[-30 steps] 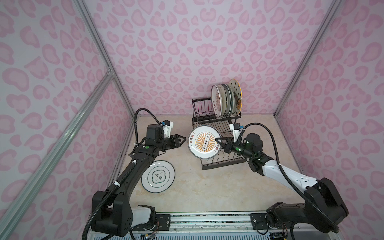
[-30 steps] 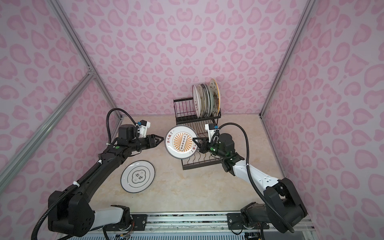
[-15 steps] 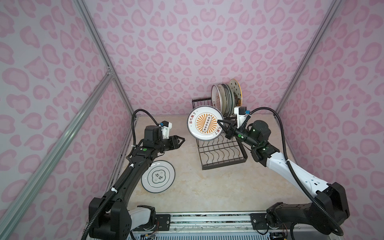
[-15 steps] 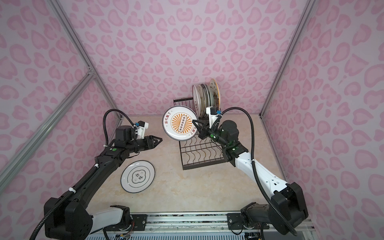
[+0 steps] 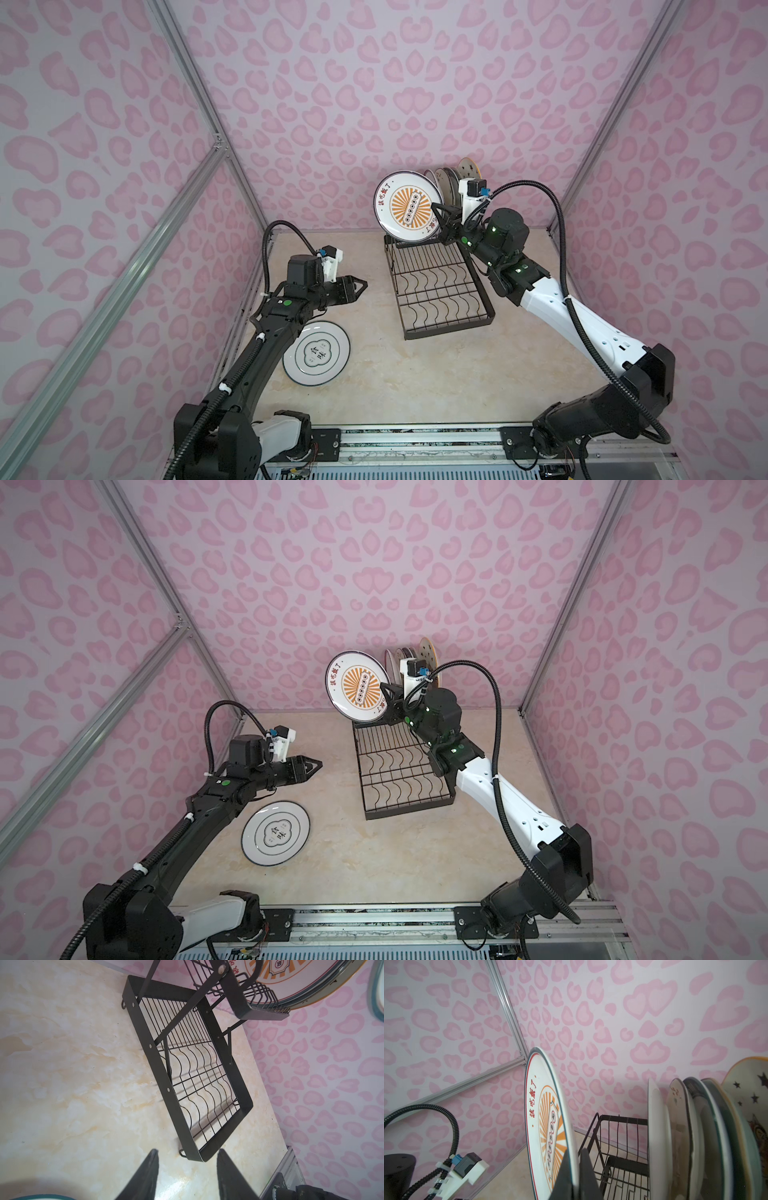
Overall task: Load the plates into the dish rack
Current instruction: 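Carry the sunburst plate with the right gripper into the rack slot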
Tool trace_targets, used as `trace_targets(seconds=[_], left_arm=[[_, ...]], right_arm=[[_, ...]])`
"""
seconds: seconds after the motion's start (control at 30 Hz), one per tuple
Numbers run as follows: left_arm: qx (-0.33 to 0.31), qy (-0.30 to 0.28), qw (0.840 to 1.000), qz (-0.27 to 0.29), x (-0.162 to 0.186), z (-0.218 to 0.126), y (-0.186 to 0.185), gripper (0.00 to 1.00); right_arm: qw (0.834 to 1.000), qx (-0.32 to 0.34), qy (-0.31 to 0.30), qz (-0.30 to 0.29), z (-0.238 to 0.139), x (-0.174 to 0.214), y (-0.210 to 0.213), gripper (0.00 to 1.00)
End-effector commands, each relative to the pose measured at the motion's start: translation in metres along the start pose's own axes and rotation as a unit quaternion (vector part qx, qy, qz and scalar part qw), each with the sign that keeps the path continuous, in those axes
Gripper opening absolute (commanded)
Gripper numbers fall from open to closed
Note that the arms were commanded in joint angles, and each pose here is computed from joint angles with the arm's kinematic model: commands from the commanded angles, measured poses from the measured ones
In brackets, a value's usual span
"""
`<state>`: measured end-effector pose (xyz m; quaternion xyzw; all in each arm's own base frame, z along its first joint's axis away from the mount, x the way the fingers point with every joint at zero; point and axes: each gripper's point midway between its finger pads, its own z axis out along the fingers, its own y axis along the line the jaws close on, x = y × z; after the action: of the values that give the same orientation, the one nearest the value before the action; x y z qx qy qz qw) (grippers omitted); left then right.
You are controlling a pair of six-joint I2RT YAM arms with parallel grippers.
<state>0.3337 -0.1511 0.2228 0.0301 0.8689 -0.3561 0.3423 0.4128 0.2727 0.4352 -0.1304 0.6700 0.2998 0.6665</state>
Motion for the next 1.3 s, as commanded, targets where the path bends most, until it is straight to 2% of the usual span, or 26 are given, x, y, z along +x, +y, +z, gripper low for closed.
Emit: trace_targets(seconds=[0.0,0.17,0.47,0.67,0.83,0.9,1.13,1.27], left_arm=[[-0.007,-0.001,1.0,0.012,0.001,-0.002,0.003,0.48],[0.002,-0.001,1.0,0.01,0.002,-0.001,0.001,0.48],[0.009,0.001,1.0,0.009,0.007,-0.003,0.0,0.48],[0.018,0.002,1.0,0.008,0.008,-0.002,-0.002,0.48],[0.018,0.007,1.0,0.011,0.009,-0.003,-0.002,0.48],[0.016,0.007,1.0,0.011,0.01,-0.004,-0.001,0.48],[0.013,0.006,1.0,0.011,0.01,-0.006,0.001,0.48],[0.012,0.005,1.0,0.01,0.01,-0.007,0.003,0.48]], right_arm=[[0.994,0.093,-0.012,-0.051,0.005,-0.008,-0.02,0.0],[0.985,0.152,-0.034,-0.075,0.011,-0.021,-0.025,0.0],[0.954,0.254,-0.025,-0.158,0.029,-0.022,-0.025,0.0],[0.923,0.31,-0.007,-0.227,0.047,-0.013,-0.019,0.0],[0.885,0.364,0.023,-0.289,0.067,0.0,-0.026,0.0],[0.877,0.373,0.032,-0.302,0.073,0.006,-0.028,0.0],[0.858,0.399,0.052,-0.318,0.086,0.02,-0.036,0.0],[0.862,0.396,0.061,-0.31,0.087,0.025,-0.04,0.0]])
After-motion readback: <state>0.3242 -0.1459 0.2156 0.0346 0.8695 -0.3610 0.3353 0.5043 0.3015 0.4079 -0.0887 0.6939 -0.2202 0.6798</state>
